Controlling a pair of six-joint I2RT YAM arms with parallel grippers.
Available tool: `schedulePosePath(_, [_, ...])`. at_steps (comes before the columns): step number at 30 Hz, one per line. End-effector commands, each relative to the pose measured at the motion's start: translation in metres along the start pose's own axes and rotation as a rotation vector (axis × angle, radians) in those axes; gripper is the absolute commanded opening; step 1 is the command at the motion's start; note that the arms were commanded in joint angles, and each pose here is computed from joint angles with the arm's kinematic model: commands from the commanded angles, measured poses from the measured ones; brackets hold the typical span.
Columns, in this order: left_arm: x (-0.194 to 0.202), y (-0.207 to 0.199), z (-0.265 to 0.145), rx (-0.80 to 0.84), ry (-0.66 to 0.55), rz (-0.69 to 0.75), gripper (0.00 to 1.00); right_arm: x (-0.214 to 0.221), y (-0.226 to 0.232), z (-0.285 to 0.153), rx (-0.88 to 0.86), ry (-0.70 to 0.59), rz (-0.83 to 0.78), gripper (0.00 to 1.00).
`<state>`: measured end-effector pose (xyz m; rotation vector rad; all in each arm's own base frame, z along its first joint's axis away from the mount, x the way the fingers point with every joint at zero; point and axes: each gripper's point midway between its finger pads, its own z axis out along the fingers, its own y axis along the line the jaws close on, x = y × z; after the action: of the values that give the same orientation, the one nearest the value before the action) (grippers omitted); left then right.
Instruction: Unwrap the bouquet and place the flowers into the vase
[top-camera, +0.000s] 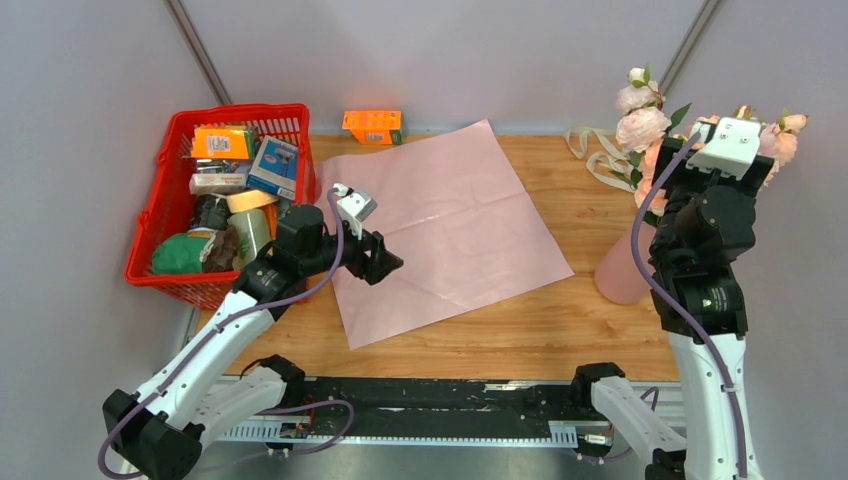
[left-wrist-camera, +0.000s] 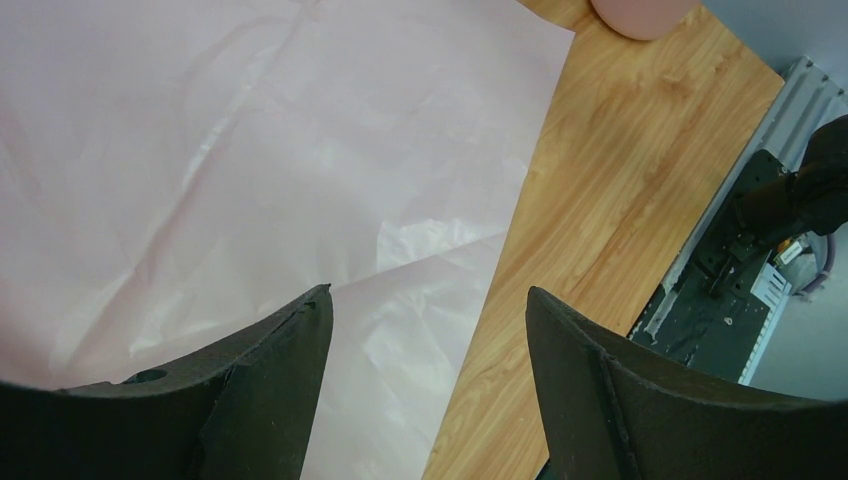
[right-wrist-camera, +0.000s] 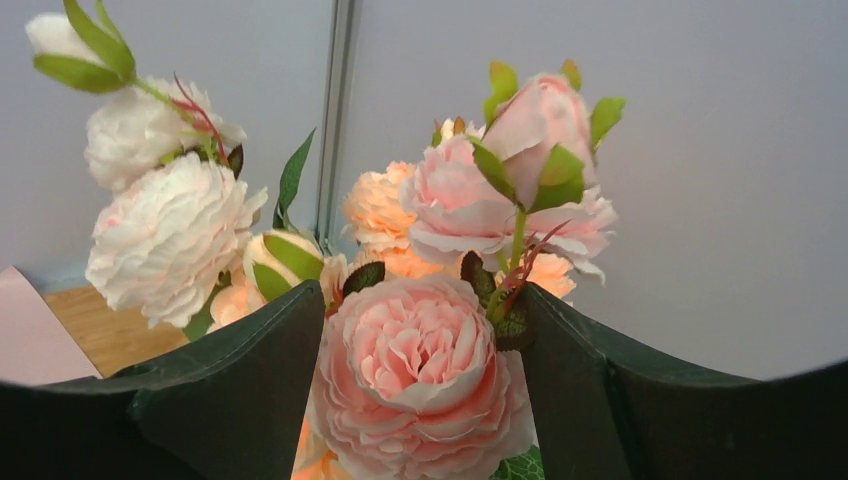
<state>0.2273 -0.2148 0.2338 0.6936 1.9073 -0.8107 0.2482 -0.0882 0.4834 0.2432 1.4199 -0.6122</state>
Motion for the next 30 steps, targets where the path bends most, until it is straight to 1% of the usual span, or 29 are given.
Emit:
schedulePosePath(1, [-0.017,-0.002,-0.003,0.002,-0.040,0.027,0.79,0.023,-0.001,-0.007,0.006,0.040,-0.017,0.72])
schedulePosePath(4, [-0.017,-0.002,-0.002,0.003,-0.037,0.028,0.79,0.039,0.006,-0.007,-0.008,0.080,-0.023,0.71])
schedulePosePath(8, [-0.017,-0.002,-0.003,0.002,-0.037,0.032,0.79,0.026,0.004,-0.008,-0.017,0.067,0.015,0.73])
schedulePosePath(13, [-0.019,-0.002,-0.005,-0.002,-0.045,0.037,0.79,-0.006,-0.003,-0.011,-0.035,0.025,0.059,0.84])
schedulePosePath(14, [-0.019,-0.003,-0.005,-0.001,-0.045,0.037,0.79,-0.008,-0.003,-0.012,-0.045,0.029,0.052,0.89])
schedulePosePath(16, [-0.020,-0.002,-0.005,-0.002,-0.048,0.038,0.79,-0.015,-0.001,-0.014,-0.077,0.034,0.044,1.00])
schedulePosePath(18, [-0.021,-0.003,-0.006,0.000,-0.052,0.038,0.79,-0.016,0.003,-0.016,-0.119,0.061,0.026,1.00])
schedulePosePath(20, [-0.022,-0.003,-0.007,-0.003,-0.057,0.041,0.79,-0.031,0.000,-0.019,-0.131,0.065,0.067,1.00])
schedulePosePath(25, [-0.026,-0.002,-0.011,-0.022,-0.077,0.048,0.79,-0.063,0.012,-0.026,-0.242,0.070,0.163,1.00])
schedulePosePath(28, [-0.027,-0.002,-0.013,-0.026,-0.084,0.052,0.80,-0.098,0.017,-0.040,-0.339,0.007,0.280,1.00])
schedulePosePath(30, [-0.029,-0.002,-0.014,-0.029,-0.091,0.056,0.80,-0.120,0.028,-0.049,-0.441,-0.052,0.339,1.00])
